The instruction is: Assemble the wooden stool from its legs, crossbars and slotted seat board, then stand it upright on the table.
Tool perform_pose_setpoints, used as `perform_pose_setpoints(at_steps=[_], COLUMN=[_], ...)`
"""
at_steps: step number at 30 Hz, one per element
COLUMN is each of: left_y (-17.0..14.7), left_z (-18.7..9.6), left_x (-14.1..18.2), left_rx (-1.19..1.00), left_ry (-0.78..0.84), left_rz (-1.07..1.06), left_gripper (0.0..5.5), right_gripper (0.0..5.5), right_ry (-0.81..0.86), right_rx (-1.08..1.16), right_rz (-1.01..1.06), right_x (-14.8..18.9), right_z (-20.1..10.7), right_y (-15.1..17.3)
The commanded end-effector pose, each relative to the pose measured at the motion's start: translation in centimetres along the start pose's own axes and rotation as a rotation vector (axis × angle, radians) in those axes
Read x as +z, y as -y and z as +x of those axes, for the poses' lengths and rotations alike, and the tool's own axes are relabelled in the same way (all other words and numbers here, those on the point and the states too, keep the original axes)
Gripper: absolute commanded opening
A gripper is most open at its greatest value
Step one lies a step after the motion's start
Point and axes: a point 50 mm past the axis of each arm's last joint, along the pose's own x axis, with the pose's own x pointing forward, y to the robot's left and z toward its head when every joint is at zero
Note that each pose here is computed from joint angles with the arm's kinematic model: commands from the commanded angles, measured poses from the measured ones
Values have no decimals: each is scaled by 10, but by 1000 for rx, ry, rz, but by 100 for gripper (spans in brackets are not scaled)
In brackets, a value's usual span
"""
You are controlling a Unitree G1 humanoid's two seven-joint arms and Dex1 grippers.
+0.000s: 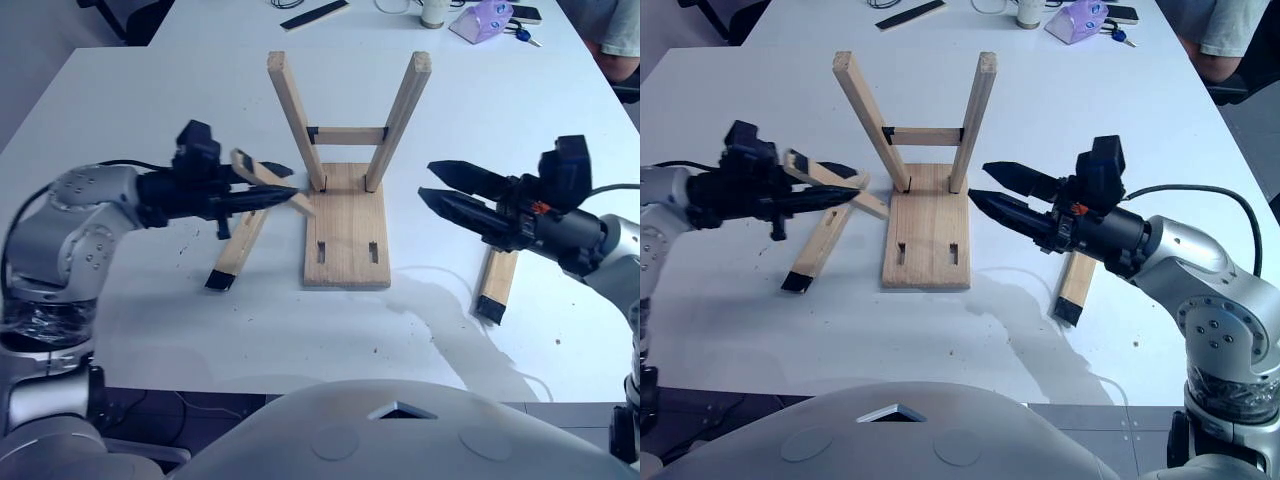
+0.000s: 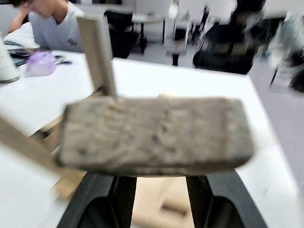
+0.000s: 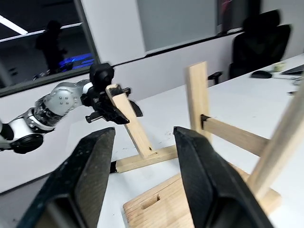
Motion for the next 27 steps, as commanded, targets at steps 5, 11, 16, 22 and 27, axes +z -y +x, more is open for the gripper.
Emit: perform_pose_setpoints(at_steps=[5,11,16,22,27], left_y=[-39,-18,4,17,9], left_z=[-60,-54,-43,-35,-31], left_x=[-58,-98,-88,-64,-48], left_rx=[241,98,-33,-143,-99], left_ry=[-372,-486,-406,-347,-292], left_rz=[192,265,237,167,159], left_gripper=[131,131,131,131,131], right_gripper=[227,227,227,227,227], right_ry=[-10,-45,-67,-72,-79], right_rx=[-99,-107,-114,-127,-128], right_rz=[-19,-49,-70,-65,-68], right_x=[-21,-31,-33,-36,-37], right_z=[-3,3,4,2,3], right_y=[-9,-8,-6,-8,-6])
